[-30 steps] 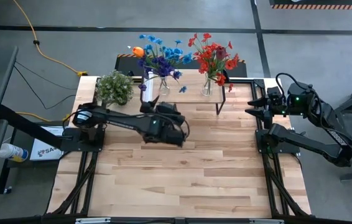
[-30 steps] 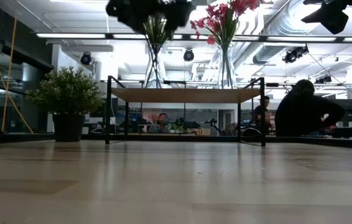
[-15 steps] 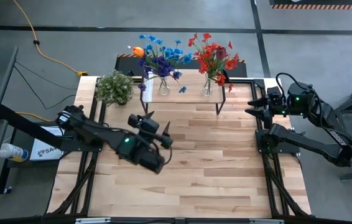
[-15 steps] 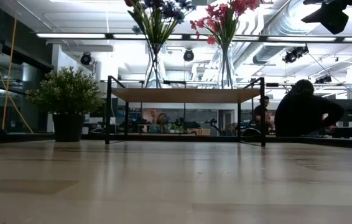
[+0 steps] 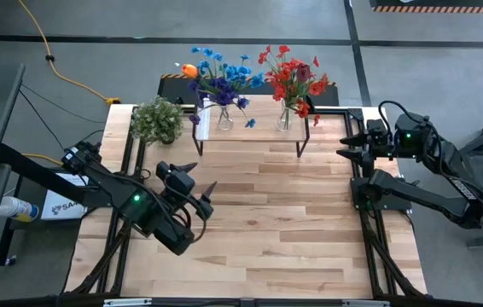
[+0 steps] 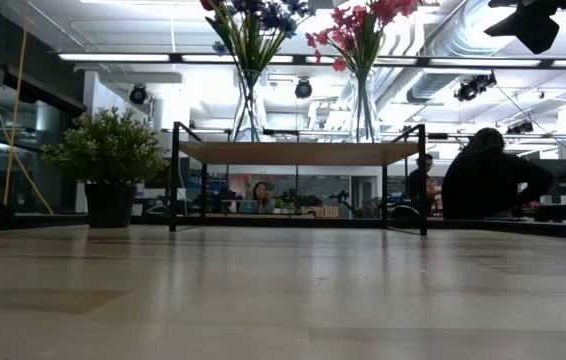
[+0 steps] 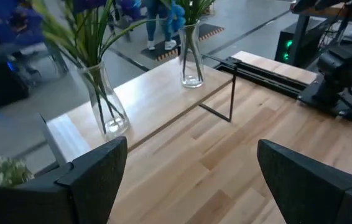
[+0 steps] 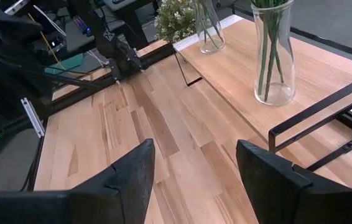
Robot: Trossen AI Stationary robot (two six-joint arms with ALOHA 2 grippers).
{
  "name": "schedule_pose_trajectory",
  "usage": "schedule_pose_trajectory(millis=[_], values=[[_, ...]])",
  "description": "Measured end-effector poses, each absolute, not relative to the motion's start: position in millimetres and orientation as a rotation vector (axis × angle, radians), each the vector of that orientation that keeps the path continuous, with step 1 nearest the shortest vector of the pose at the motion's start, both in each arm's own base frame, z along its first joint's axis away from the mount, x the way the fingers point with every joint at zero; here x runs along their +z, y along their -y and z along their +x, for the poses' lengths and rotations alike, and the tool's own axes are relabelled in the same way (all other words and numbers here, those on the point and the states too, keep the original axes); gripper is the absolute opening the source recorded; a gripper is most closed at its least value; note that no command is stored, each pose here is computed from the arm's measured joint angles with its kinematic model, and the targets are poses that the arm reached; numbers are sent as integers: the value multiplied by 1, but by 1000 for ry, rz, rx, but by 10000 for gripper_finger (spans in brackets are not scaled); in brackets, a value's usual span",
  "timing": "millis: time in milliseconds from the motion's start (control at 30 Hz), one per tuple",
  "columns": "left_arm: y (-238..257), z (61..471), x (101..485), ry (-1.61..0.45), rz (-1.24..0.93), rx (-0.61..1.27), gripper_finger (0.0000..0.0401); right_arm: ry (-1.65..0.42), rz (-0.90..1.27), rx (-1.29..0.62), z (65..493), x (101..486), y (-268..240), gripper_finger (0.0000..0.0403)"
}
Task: Pick and place flowers into a vace then onto a shelf
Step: Return to Home Position
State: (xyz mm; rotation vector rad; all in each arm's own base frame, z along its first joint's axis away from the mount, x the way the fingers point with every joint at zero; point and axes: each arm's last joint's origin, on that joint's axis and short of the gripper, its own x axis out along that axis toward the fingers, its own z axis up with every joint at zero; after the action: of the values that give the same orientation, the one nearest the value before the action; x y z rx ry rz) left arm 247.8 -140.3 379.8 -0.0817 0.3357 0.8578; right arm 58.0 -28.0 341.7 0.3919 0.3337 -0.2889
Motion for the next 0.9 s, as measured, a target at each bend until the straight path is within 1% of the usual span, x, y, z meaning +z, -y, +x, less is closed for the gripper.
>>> schedule_pose_trajectory(millis=[133, 233, 367, 567, 667, 833, 900], values=[[131, 235, 386, -356, -165, 876, 392, -319, 365, -284, 54, 342, 25, 211], [125, 225, 391, -331, -235, 889, 392, -288, 328, -278, 47, 344, 20, 212], [119, 212, 396, -299, -231, 878, 392, -225, 275, -273, 31, 348, 10, 217], [113, 187, 396, -221, -239, 851, 392, -111, 187, -275, -3, 369, -14, 216], [110, 174, 392, -189, -240, 829, 392, -91, 173, -335, -19, 375, -23, 213], [104, 152, 377, -156, -273, 800, 392, -106, 205, -547, -40, 374, -30, 212], [99, 143, 369, -159, -283, 787, 392, -106, 208, -559, -44, 375, -32, 215]])
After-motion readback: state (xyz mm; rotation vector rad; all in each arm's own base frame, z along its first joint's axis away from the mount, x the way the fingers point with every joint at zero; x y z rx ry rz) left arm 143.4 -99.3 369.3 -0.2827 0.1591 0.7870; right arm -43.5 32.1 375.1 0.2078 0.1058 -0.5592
